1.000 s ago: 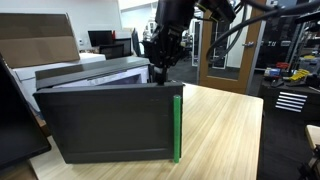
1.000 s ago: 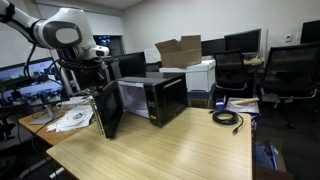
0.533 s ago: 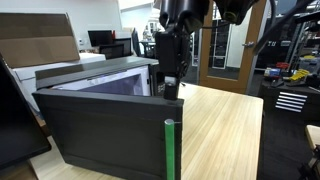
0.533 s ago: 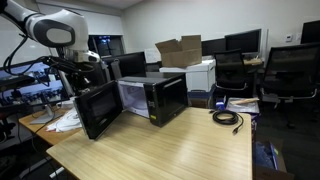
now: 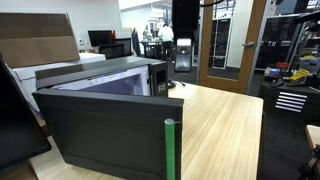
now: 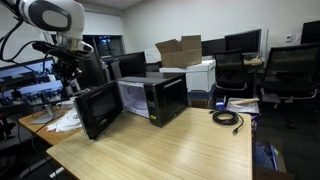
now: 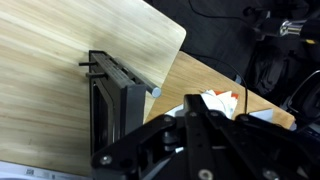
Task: Open the microwave door open widely
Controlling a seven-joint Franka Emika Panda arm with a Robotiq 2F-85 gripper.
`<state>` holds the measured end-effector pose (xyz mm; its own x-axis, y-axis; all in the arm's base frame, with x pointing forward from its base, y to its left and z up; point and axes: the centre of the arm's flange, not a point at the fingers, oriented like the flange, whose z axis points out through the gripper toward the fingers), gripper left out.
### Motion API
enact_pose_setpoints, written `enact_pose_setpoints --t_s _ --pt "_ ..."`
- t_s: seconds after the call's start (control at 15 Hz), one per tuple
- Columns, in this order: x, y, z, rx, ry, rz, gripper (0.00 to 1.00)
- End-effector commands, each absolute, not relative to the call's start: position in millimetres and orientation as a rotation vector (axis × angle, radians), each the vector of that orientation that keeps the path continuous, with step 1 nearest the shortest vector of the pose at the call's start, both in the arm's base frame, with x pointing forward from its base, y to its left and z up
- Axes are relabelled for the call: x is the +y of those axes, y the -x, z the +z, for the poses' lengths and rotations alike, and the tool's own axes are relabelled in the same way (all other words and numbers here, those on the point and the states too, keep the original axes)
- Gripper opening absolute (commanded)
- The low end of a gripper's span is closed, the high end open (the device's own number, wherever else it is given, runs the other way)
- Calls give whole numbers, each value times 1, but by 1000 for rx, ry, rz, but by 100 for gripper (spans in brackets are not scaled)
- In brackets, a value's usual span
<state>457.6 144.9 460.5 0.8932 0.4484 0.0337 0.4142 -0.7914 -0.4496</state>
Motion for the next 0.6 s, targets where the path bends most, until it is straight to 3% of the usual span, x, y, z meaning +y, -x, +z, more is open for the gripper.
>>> enact_pose_setpoints --t_s 0.0,0.53 --pt "134 -463 469 -610 2684 -55 0" --pt "98 -488 422 -368 2893 -466 0"
